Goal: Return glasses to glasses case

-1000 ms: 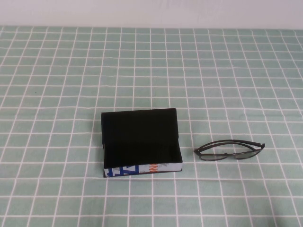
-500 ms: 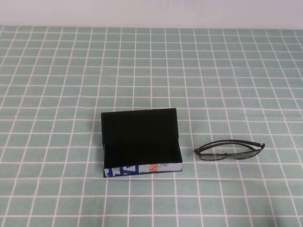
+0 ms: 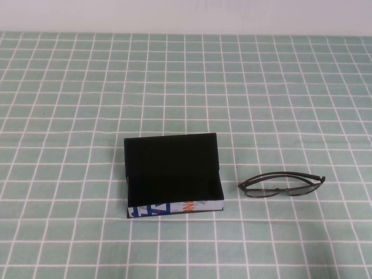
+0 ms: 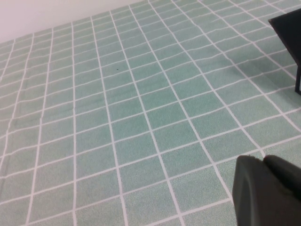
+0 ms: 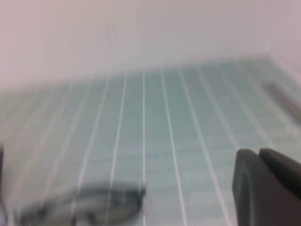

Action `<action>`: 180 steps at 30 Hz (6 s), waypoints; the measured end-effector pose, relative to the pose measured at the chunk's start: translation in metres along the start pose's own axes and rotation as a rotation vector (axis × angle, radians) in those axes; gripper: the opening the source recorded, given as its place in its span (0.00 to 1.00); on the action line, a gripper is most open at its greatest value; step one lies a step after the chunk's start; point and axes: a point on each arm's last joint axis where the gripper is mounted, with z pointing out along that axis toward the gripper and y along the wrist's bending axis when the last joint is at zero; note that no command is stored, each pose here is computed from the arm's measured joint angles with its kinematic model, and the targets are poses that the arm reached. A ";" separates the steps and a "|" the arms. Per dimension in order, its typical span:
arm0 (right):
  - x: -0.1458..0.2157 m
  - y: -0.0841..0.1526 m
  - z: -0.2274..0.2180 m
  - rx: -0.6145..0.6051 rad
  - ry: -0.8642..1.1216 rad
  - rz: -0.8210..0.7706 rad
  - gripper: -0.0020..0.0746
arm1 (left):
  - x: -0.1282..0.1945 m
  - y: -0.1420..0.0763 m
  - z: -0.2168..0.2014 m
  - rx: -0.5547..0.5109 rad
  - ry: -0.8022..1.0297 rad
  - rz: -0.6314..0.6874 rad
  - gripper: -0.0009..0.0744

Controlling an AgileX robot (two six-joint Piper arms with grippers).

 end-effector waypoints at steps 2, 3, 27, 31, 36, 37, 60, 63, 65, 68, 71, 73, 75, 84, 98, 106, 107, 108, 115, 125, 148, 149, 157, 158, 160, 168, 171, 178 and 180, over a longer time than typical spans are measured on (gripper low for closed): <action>-0.007 -0.001 0.000 0.013 -0.079 0.033 0.01 | 0.000 0.000 0.000 0.000 0.000 0.000 0.01; -0.011 -0.002 -0.001 0.022 -0.121 0.043 0.01 | 0.000 0.000 0.000 0.000 0.000 0.000 0.01; -0.122 0.004 -0.061 0.119 -1.050 -0.130 0.01 | 0.000 0.000 0.000 0.000 0.000 0.000 0.01; -0.152 0.012 -0.082 0.102 -1.147 -0.158 0.01 | 0.000 0.000 0.000 0.000 0.000 0.000 0.01; -0.184 0.020 -0.104 0.070 -1.134 -0.165 0.01 | 0.000 0.000 0.000 0.000 0.000 0.000 0.01; -0.190 0.022 -0.110 0.063 -1.130 -0.165 0.01 | 0.000 0.000 0.000 0.000 0.000 0.000 0.01; -0.232 0.040 0.028 -0.080 -0.061 -0.061 0.01 | 0.000 0.000 0.000 0.000 0.000 0.000 0.01; -0.217 0.041 0.056 -0.097 0.177 -0.035 0.01 | 0.000 0.000 0.000 0.000 0.000 0.000 0.01; -0.206 0.041 0.073 -0.105 0.333 -0.018 0.01 | 0.000 0.000 0.000 0.000 0.000 0.000 0.01; -0.190 0.039 0.093 -0.107 0.512 -0.017 0.01 | 0.000 0.000 0.000 0.000 0.000 0.000 0.01; -0.178 0.036 0.108 -0.120 0.605 -0.079 0.01 | 0.000 0.000 0.000 0.000 0.000 0.000 0.01; -0.173 0.037 0.116 -0.151 0.634 -0.132 0.01 | 0.000 0.000 0.000 0.000 0.000 0.000 0.01; -0.169 0.038 0.124 -0.190 0.652 -0.156 0.01 | 0.000 0.000 0.000 0.000 0.000 0.000 0.01; -0.144 0.047 0.161 -0.322 0.749 -0.004 0.01 | 0.000 0.000 0.000 0.000 0.000 0.000 0.01; -0.133 0.060 0.192 -0.600 0.669 -0.168 0.01 | -0.006 0.008 0.000 -0.091 -0.060 0.227 0.01; -0.151 0.074 0.200 -0.785 0.636 -0.168 0.01 | -0.035 0.009 -0.008 -0.113 -0.401 0.028 0.01; -0.154 0.076 0.201 -0.810 0.615 -0.183 0.01 | -0.040 0.010 -0.010 -0.106 -0.460 -0.018 0.01; -0.159 0.078 0.201 -0.835 0.588 -0.197 0.01 | -0.044 0.010 -0.012 -0.094 -0.519 -0.068 0.01; -0.188 0.081 0.205 -0.847 0.464 -0.381 0.01 | -0.058 0.010 -0.022 0.033 -0.711 -0.405 0.01; -0.179 0.116 0.219 -0.752 0.730 -0.870 0.01 | -0.091 0.024 -0.042 -0.015 -0.546 -0.526 0.01; -0.079 0.137 0.251 -0.926 0.982 -1.218 0.59 | -0.125 0.014 0.011 0.233 0.356 -0.062 0.01; -0.074 0.135 0.250 -0.927 0.990 -1.217 0.64 | -0.126 0.013 0.011 0.245 0.353 -0.051 0.01; -0.043 0.129 0.243 -0.936 0.999 -1.191 0.77 | -0.126 0.009 0.010 0.281 0.349 -0.025 0.01; -0.041 0.129 0.244 -0.940 0.994 -1.196 0.78 | -0.126 0.009 0.010 0.281 0.350 -0.025 0.01; -0.040 0.129 0.244 -0.941 0.974 -1.202 0.78 | -0.126 0.009 0.010 0.282 0.352 -0.025 0.01; -0.041 0.136 0.247 -0.937 0.915 -1.137 0.78 | -0.127 0.010 0.000 0.276 0.310 -0.024 0.01; -0.042 0.136 0.247 -0.936 0.914 -1.136 0.78 | -0.128 0.011 -0.005 0.271 0.287 -0.021 0.01; -0.031 0.133 0.252 -0.942 0.947 -1.178 0.78 | -0.128 0.012 -0.008 0.266 0.269 -0.019 0.01; -0.027 0.132 0.254 -0.943 0.957 -1.189 0.78 | -0.128 0.012 -0.008 0.266 0.269 -0.019 0.01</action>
